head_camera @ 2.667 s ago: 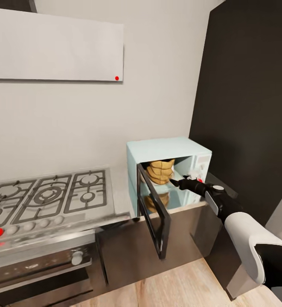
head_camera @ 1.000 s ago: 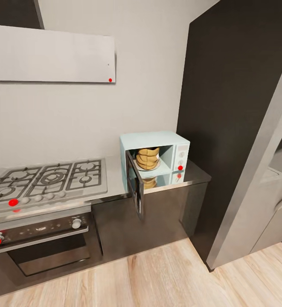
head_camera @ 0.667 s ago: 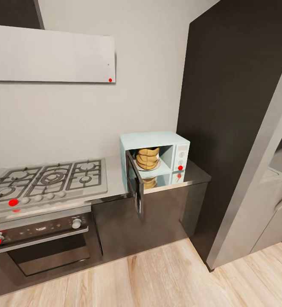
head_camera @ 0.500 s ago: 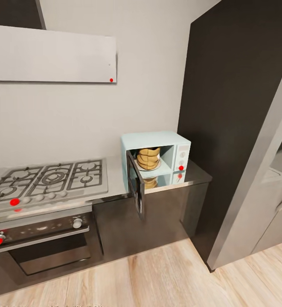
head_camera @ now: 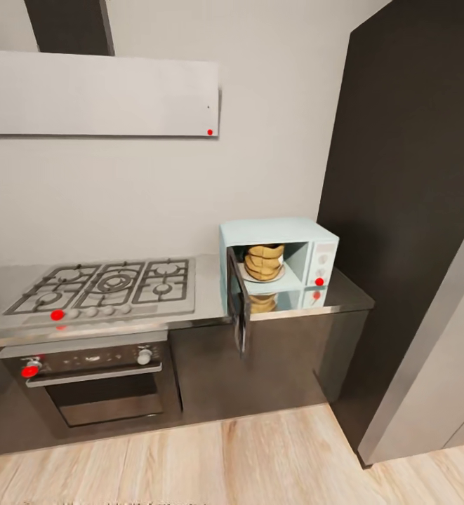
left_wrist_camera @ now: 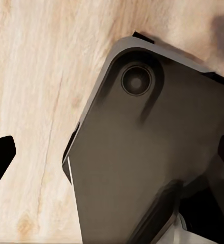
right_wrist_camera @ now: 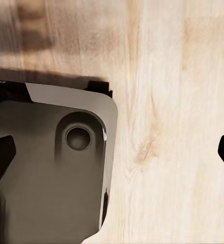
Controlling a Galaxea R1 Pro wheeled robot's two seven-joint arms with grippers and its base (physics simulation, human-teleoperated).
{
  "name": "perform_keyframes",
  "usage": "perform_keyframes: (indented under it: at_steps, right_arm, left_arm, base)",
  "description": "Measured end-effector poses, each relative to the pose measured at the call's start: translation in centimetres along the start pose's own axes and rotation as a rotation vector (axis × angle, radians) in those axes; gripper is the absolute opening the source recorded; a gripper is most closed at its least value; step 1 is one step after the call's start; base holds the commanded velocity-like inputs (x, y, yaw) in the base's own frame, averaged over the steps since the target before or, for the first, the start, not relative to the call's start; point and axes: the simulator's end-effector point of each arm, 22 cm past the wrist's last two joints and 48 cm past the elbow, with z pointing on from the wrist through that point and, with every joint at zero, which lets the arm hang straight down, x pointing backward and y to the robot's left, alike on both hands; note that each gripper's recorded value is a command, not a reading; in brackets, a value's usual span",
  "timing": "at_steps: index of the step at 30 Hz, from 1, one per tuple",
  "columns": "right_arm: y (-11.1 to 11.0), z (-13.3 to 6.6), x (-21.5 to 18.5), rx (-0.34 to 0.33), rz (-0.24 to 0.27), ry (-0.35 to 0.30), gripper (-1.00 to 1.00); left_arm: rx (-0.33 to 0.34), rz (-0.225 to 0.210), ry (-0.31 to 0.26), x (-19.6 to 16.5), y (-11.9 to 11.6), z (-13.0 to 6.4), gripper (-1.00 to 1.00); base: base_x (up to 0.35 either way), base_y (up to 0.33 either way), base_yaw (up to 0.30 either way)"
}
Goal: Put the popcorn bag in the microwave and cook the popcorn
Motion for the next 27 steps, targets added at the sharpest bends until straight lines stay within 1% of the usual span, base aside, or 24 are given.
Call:
perform_keyframes:
  at_steps: [6,18,21,27]
  right_arm:
    - [0.04,0.00,-0.01,-0.001,0.000,0.000,1.00]
    - [-0.41,-0.03,-0.04,0.011,-0.003,-0.002,1.00]
    - [-0.38,-0.03,-0.08,0.010,-0.003,-0.003,1.00]
    - [-0.33,-0.01,-0.11,0.011,-0.004,-0.003,1.00]
  left_arm:
    - [-0.001,0.001,0.003,0.13,0.04,0.00,1.00]
    - [-0.002,0.002,0.005,0.22,0.10,0.00,1.00]
    - [-0.003,0.001,0.004,0.19,0.15,0.01,1.00]
    - [-0.001,-0.002,-0.001,-0.05,0.03,0.00,1.00]
  base:
    - [0.000,-0.282,0.241]
    - [0.000,-0.278,0.016]
    - [0.000,-0.104,0.000]
    - [0.000,-0.012,0.000]
